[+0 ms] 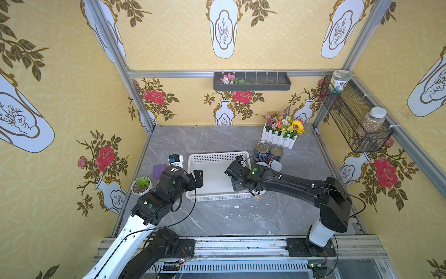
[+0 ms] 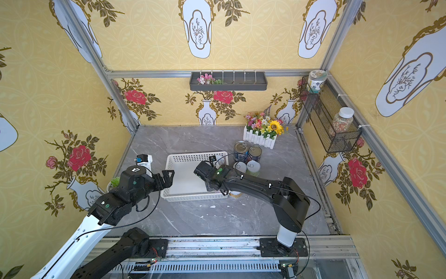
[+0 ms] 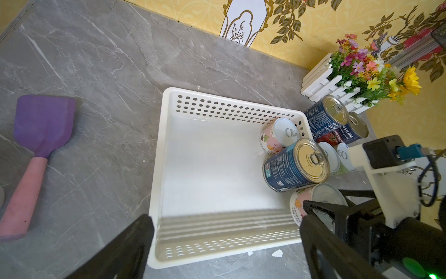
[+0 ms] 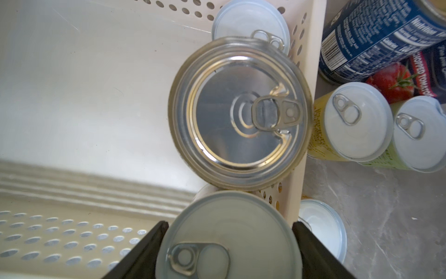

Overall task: Put the canned food in the basket
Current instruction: Place the canned food in the basket.

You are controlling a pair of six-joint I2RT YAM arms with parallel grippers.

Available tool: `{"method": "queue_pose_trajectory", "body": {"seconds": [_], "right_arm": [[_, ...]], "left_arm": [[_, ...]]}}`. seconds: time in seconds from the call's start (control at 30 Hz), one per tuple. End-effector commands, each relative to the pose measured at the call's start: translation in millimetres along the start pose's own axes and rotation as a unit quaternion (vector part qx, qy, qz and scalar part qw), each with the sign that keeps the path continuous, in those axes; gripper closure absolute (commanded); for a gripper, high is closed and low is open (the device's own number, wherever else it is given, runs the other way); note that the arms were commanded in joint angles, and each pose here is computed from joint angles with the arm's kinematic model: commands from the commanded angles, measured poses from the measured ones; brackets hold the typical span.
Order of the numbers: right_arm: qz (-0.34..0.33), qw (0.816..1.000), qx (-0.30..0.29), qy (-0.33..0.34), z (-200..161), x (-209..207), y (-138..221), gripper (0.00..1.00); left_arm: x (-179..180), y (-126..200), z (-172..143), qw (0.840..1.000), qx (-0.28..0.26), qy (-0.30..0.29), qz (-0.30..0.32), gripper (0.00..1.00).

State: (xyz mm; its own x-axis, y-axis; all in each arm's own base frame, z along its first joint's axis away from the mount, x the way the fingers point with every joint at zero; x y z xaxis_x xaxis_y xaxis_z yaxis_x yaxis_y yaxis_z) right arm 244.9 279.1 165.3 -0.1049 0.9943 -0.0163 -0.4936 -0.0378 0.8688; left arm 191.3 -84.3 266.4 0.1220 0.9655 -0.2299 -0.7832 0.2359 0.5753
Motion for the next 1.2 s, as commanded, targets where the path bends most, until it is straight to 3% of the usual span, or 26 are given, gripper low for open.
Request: {"method": "queue_pose_trajectory", "body": {"seconds": [0.0,0.63,1.17], "right_arm": [[-0.006,1.000,-0.023,-0.002,5,3,-10,0.25],[-0.022,1.000,-0.003,0.004,-9,8,-43,0.21],[-0.023,1.000,-0.015,0.007,-5,5,-32,0.02]], "left_arm": [[-1,-1,2,1.000,-0.004,0.002,-0.005,0.00],[-2,-2,1,1.000,-0.003,0.001,-0.006,0.00],[-2,-2,1,1.000,-0.002,0.001,-0.007,0.00]]}}
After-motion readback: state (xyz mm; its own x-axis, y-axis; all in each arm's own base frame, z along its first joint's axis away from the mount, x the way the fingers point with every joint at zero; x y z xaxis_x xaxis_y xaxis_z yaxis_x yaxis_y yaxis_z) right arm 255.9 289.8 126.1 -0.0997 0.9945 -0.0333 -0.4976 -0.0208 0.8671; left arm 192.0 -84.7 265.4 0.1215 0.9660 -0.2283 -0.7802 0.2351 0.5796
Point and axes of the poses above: each gripper's point midway between its finger pads, its own y axis back along the fingers, its own x axis along the line the jaws close on, z = x × y, the point moved 6 cm from there along y, back along the fingers, and after that the axes turned 9 degrees about -y, right-handed, at the moved point
